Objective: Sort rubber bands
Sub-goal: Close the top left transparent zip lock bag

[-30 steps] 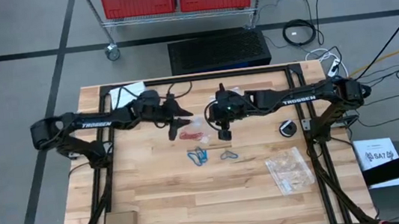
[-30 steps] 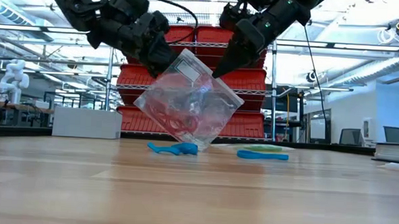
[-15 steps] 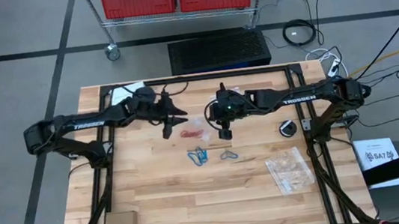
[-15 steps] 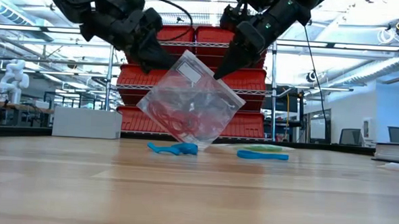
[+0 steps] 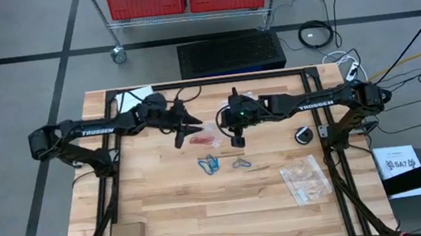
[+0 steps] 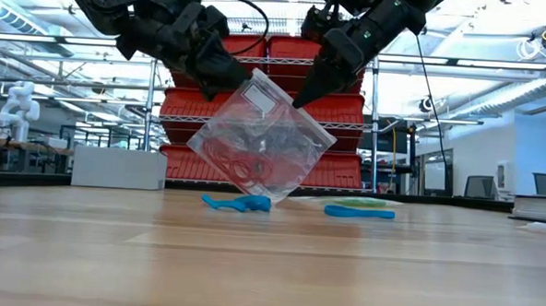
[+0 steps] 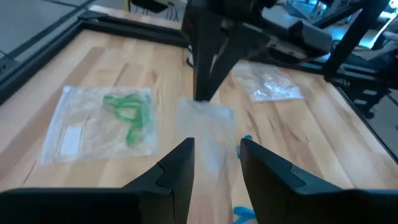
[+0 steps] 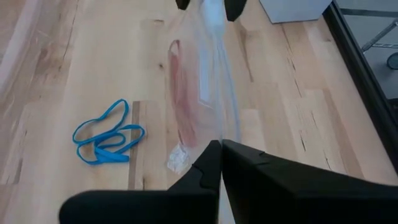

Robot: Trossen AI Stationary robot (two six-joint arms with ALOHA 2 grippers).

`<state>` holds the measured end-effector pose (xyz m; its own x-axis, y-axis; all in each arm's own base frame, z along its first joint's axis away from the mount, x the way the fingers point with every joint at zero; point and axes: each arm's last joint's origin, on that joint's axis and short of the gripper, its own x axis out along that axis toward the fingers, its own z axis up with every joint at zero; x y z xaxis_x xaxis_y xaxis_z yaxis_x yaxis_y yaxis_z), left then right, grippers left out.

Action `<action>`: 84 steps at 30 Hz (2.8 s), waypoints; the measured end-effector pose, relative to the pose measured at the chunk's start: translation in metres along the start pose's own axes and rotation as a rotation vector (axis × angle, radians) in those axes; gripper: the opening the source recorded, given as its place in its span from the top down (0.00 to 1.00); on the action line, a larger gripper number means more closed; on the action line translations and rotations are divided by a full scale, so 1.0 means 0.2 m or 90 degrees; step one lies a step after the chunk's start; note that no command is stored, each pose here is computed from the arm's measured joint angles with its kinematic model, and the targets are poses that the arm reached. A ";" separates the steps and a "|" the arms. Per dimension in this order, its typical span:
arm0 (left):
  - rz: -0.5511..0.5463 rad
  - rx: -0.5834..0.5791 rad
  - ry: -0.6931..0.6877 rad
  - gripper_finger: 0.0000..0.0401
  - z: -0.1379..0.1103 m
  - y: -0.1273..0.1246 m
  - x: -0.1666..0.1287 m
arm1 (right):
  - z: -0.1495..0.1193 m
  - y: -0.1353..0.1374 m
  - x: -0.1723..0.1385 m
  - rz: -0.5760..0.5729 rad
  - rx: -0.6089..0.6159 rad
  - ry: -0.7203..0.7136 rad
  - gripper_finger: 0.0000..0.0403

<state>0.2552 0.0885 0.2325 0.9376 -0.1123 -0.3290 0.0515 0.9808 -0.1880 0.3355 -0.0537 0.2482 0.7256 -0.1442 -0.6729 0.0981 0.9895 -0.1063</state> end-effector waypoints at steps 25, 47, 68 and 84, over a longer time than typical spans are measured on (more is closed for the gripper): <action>0.059 0.056 -0.035 0.99 0.02 0.01 0.02 | 0.00 0.00 -0.05 0.020 0.049 0.003 0.99; 0.093 0.115 -0.093 1.00 -0.04 0.00 0.01 | 0.16 -0.02 -0.16 0.002 0.062 -0.193 0.67; 0.086 0.114 -0.093 1.00 -0.06 -0.01 0.02 | 0.12 -0.07 0.03 -0.013 0.043 -0.181 0.68; 0.088 0.113 -0.092 1.00 -0.06 0.00 0.02 | 0.12 -0.07 0.05 -0.013 0.043 -0.179 0.97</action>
<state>0.2539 0.0853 0.2201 0.9787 0.0356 -0.2021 -0.0323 0.9993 0.0196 0.3573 -0.0689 0.2602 0.8825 -0.1643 -0.4407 0.1526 0.9863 -0.0621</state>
